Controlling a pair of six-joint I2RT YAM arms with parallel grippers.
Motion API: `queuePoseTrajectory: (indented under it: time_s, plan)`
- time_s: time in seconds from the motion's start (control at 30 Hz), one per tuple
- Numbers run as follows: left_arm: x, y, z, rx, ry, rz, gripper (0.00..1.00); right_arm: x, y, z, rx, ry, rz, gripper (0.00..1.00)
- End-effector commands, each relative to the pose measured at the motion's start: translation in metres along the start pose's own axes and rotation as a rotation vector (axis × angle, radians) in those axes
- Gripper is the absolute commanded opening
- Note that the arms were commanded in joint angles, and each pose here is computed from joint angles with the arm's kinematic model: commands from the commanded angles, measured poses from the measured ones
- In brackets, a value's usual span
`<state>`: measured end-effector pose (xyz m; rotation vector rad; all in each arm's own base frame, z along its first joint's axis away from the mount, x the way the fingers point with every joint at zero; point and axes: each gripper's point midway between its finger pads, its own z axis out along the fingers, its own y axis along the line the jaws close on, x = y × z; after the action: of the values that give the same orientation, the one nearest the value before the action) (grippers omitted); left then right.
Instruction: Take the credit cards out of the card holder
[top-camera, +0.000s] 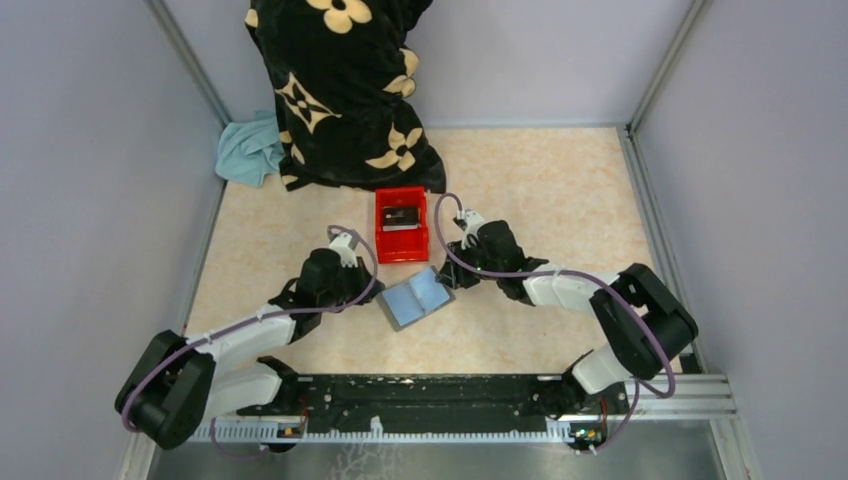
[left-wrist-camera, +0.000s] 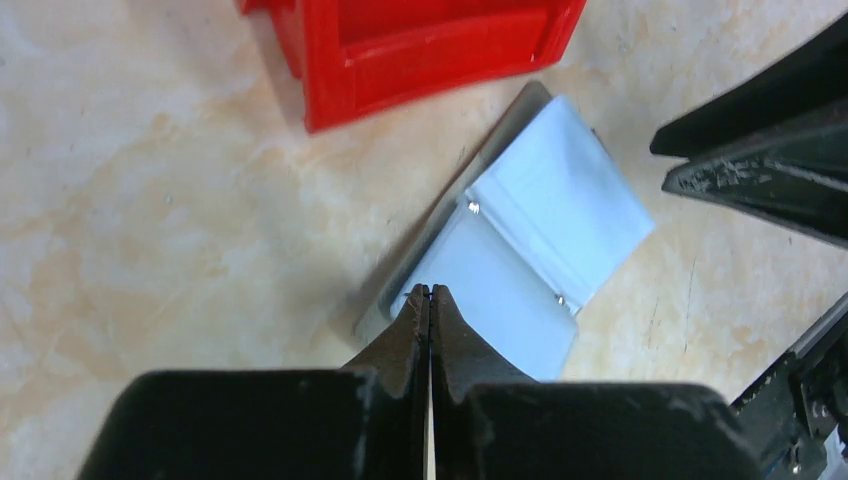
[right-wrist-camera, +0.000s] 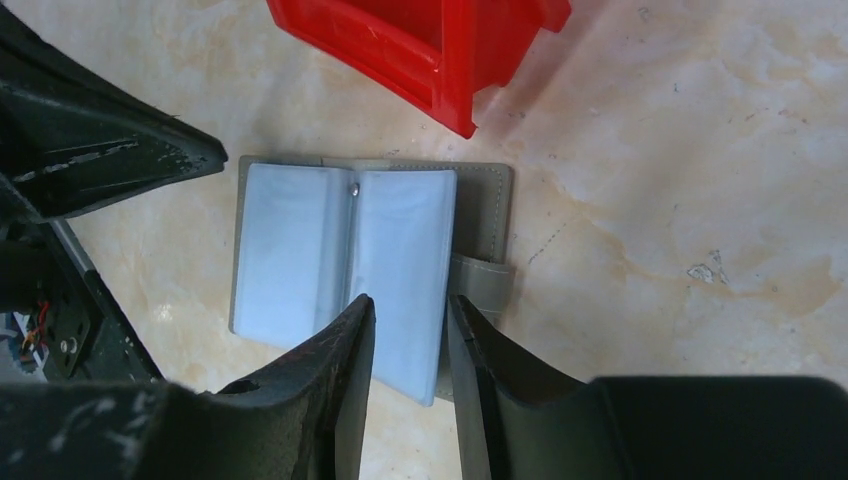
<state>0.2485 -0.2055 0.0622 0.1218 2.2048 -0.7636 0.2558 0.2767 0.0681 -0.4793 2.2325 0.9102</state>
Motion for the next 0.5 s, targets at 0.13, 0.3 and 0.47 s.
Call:
queuePoseTrajectory:
  time_s: [0.13, 0.3, 0.47]
  plan:
    - [-0.001, 0.0, -0.023, 0.008, -0.053, 0.033, 0.0, 0.004, 0.016, 0.026, -0.072, 0.007, -0.049, 0.34]
    - [0.009, -0.001, -0.021, 0.029, -0.019, 0.01, 0.0, 0.025, 0.031, 0.031, -0.11, 0.043, -0.042, 0.24]
    - [0.024, -0.003, -0.018, 0.066, 0.018, -0.027, 0.0, 0.035, 0.042, 0.022, -0.114, 0.047, -0.03, 0.0]
